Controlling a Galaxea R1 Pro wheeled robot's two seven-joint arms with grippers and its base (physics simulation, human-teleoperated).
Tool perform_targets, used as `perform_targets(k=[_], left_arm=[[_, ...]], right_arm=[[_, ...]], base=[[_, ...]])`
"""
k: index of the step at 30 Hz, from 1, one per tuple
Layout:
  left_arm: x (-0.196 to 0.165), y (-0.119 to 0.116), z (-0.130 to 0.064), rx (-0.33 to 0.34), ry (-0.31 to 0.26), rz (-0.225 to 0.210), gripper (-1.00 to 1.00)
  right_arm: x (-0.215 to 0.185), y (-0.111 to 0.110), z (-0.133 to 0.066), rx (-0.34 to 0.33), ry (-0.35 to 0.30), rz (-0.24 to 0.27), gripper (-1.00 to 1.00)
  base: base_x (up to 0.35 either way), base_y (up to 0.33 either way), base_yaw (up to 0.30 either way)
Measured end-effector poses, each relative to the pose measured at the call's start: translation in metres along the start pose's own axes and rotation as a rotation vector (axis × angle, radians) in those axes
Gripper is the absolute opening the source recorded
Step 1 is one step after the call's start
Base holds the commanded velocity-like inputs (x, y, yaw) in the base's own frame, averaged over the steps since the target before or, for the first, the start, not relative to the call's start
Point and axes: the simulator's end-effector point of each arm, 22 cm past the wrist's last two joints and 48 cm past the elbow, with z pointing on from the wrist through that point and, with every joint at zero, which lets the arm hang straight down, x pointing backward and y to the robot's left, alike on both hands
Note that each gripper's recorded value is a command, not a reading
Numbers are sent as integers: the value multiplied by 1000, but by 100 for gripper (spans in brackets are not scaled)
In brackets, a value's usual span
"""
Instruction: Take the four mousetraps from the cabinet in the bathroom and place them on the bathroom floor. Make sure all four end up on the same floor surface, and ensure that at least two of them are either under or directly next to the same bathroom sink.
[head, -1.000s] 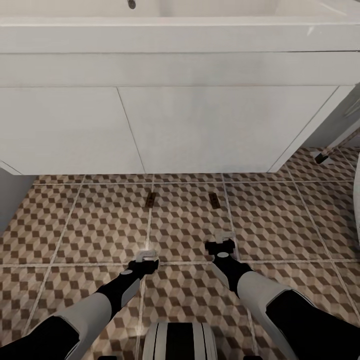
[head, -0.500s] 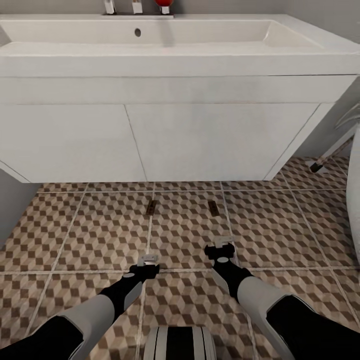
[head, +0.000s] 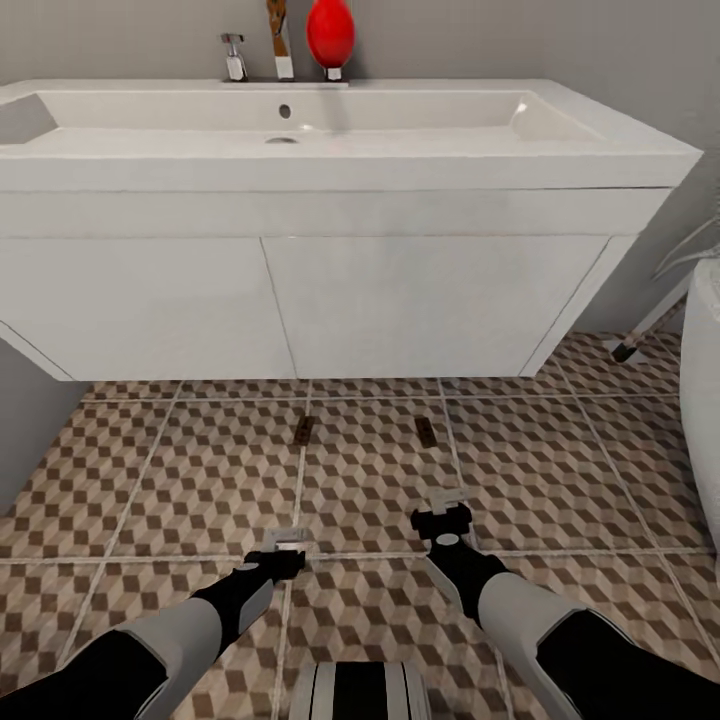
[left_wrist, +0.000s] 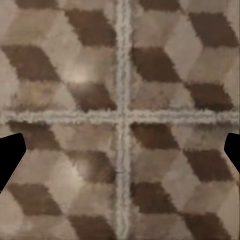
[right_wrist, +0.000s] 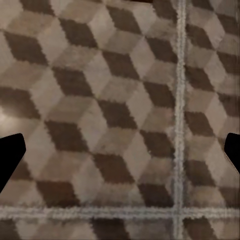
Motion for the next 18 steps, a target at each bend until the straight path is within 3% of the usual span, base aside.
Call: perform_targets(k=[5,18], left_arm=[[11,15,-8,-29,29,5,100],[44,38,-36,-69,106,9,100]], right_arm=[[-5,-6,-6,6,-2,-1,100],[23,-7,-34,-2,68,-20,100]], base=[[0,0,0],[0,0,0]])
